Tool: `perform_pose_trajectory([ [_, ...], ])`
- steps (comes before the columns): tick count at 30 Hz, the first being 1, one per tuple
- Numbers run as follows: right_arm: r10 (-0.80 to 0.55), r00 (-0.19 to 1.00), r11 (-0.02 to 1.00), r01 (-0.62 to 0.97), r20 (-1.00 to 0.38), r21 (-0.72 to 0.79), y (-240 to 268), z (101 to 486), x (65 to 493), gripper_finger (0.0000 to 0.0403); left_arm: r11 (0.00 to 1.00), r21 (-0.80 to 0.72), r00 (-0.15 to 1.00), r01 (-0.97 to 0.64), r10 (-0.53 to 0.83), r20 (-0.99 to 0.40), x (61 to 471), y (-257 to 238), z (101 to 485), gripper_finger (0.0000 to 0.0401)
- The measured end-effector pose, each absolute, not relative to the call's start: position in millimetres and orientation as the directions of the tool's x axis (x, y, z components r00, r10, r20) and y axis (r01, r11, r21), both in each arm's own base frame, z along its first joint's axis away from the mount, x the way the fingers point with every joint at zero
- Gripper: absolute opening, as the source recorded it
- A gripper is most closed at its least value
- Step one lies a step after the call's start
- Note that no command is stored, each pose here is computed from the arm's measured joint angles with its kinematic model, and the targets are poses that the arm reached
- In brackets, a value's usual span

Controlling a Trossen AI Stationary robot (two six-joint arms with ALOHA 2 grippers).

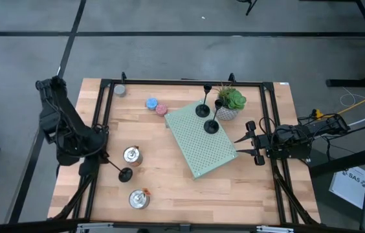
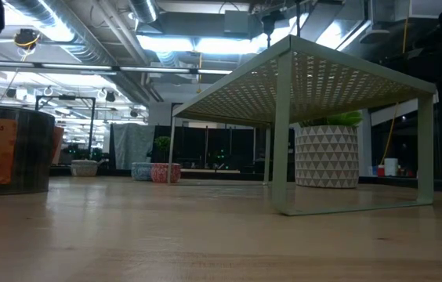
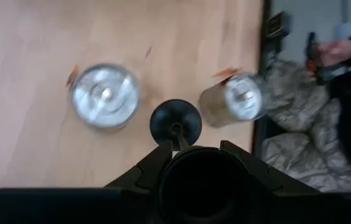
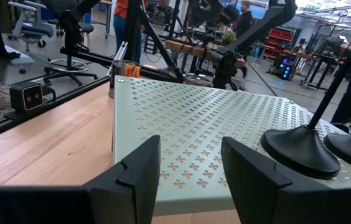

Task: Pick & Place candle stick holders
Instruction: Put the black candle holder on the shelf aligned with the other candle holders

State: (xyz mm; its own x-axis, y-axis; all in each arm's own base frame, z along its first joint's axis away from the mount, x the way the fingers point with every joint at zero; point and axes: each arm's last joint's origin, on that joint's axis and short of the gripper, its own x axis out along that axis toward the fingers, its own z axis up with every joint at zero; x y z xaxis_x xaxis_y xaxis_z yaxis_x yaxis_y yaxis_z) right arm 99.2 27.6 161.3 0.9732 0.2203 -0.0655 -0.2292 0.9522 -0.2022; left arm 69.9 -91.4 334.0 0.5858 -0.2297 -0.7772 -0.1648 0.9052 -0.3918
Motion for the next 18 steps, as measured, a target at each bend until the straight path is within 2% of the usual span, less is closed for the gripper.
perform_pose_trajectory([
  [10,0.220,0.973,0.952,-0.229,-0.066,-0.202,28,161,99,0.0171,0.922,-0.372,0.654,-0.105,-0.217,-0.725,88,-98,370,0.0119],
  [18,0.220,0.973,0.952,-0.229,-0.066,-0.202,28,161,99,0.0171,0.949,-0.313,0.654,-0.044,-0.209,-0.727,107,-101,388,0.0119],
])
